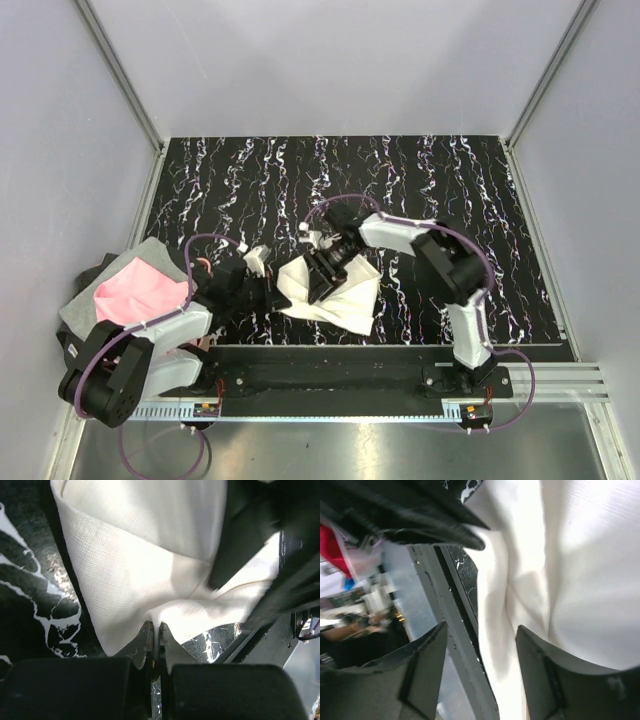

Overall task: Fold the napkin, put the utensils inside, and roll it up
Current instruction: Roll the napkin with the utensil

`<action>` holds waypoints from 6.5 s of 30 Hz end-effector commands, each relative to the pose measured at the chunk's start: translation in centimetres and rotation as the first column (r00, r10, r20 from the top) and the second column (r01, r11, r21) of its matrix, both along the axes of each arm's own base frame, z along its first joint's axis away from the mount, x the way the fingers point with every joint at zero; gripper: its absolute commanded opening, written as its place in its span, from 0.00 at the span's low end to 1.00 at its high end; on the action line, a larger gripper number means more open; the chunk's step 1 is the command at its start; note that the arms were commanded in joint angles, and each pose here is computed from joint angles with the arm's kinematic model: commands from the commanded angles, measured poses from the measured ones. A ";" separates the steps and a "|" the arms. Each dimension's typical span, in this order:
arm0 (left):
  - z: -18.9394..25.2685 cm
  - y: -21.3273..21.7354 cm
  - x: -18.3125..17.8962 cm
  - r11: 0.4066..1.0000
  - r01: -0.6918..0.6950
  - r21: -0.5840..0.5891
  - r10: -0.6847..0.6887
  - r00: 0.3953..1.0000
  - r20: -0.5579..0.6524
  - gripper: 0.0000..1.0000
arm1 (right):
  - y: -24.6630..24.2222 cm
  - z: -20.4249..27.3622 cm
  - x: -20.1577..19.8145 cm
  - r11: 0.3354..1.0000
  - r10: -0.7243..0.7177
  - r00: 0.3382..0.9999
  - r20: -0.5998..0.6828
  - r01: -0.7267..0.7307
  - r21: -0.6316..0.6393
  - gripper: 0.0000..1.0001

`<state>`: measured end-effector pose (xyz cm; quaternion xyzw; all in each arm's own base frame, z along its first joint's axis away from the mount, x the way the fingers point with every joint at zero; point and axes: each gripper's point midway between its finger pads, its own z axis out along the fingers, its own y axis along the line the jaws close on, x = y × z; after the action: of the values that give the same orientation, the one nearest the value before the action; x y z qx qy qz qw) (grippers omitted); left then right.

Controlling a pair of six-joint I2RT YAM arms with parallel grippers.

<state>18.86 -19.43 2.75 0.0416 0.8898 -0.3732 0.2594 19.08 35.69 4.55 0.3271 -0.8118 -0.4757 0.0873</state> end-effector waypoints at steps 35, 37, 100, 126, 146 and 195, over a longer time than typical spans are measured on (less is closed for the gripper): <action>0.2 0.7 2.2 0.997 -0.052 0.053 0.064 0.964 -0.259 0.00 | -6.9 -3.0 -4.8 0.814 0.154 0.677 0.720 0.325 -0.481 0.53; 0.3 0.7 2.3 0.997 -0.053 0.053 0.065 0.964 -0.257 0.00 | -6.7 -3.4 -5.0 0.805 0.171 0.690 0.704 0.314 -0.503 0.46; -0.6 1.1 5.6 0.981 0.008 0.194 0.048 0.958 -0.284 0.02 | 4.3 2.8 0.2 0.959 0.072 0.472 0.878 0.211 -0.192 0.76; 4.4 1.9 8.2 0.977 -0.108 0.184 0.121 0.991 -0.062 0.70 | 1.1 -5.1 -4.4 0.972 0.112 0.835 0.538 0.020 -0.235 0.36; 3.1 2.7 4.4 0.968 -0.250 0.005 0.250 0.967 -0.047 0.84 | -0.7 -5.4 -2.9 0.990 0.062 0.919 0.390 -0.005 -0.144 0.35; -0.1 1.3 2.0 0.992 -0.125 -0.024 0.106 0.915 -0.389 0.00 | 2.5 -0.1 -1.5 0.976 0.170 0.387 0.906 0.061 -0.209 0.70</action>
<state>20.89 -17.81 2.29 -0.1002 0.9175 -0.3694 0.1081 16.57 37.10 4.54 0.5407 -0.7742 -0.1379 -0.2987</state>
